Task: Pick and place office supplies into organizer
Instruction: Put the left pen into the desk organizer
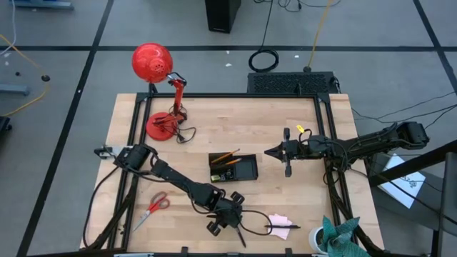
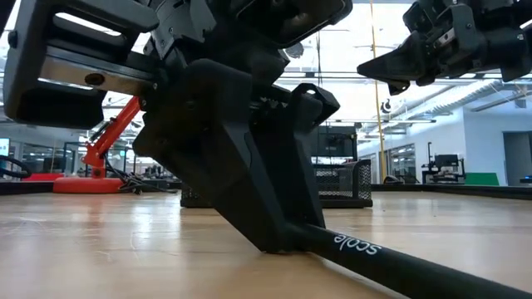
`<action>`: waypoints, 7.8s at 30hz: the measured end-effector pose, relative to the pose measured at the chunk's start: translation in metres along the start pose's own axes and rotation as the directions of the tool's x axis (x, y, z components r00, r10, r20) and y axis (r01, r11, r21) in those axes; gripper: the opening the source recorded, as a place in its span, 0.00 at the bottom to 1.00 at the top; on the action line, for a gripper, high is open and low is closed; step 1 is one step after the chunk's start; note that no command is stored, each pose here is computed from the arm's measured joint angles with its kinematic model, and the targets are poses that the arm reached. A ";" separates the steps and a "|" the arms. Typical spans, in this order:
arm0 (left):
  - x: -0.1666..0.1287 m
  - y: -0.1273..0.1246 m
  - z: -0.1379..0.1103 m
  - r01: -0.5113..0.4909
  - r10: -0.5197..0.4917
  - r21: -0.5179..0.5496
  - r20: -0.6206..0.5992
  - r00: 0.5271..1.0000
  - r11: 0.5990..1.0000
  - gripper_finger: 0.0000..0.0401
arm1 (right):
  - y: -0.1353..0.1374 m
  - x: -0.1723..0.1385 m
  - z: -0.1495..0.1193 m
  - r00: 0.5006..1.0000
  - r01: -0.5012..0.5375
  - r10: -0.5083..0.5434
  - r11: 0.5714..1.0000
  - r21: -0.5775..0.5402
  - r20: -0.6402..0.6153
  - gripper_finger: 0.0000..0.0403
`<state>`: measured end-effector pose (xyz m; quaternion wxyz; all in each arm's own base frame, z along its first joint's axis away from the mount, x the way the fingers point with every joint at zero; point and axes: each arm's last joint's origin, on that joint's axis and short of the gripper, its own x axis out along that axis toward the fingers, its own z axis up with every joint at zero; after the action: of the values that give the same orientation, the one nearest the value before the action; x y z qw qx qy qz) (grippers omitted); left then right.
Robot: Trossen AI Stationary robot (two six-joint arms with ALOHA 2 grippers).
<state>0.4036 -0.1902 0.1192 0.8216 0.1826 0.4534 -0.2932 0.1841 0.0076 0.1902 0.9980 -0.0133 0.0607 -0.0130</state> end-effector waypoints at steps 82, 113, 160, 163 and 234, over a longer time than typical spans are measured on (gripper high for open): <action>-0.199 0.043 0.022 -0.176 0.734 0.728 -0.585 0.346 0.663 0.05 | 0.000 0.000 -0.002 1.000 0.000 0.000 1.000 0.005 -0.020 0.00; -0.203 0.012 -0.044 0.106 0.770 0.807 -0.588 0.250 0.582 0.05 | 0.000 0.003 -0.008 0.998 0.003 0.000 0.999 0.047 -0.059 0.00; -0.117 0.021 -0.051 0.205 0.769 0.815 -0.579 0.269 0.542 0.28 | 0.001 0.019 -0.020 0.996 0.049 -0.044 0.997 0.061 -0.076 0.00; -0.117 0.021 -0.051 0.178 0.770 0.815 -0.579 0.269 0.551 0.33 | 0.001 0.019 -0.020 0.996 0.049 -0.044 0.997 0.061 -0.076 0.00; -0.134 -0.010 -0.154 -0.393 0.908 -0.886 0.068 0.413 0.245 0.71 | 0.002 0.019 -0.021 0.997 -0.001 0.007 0.998 0.069 -0.080 0.01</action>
<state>0.2433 -0.0680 0.1532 0.9444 -0.1000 0.1203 0.2893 0.2005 0.0087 0.1671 0.9946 0.0216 0.1004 -0.0137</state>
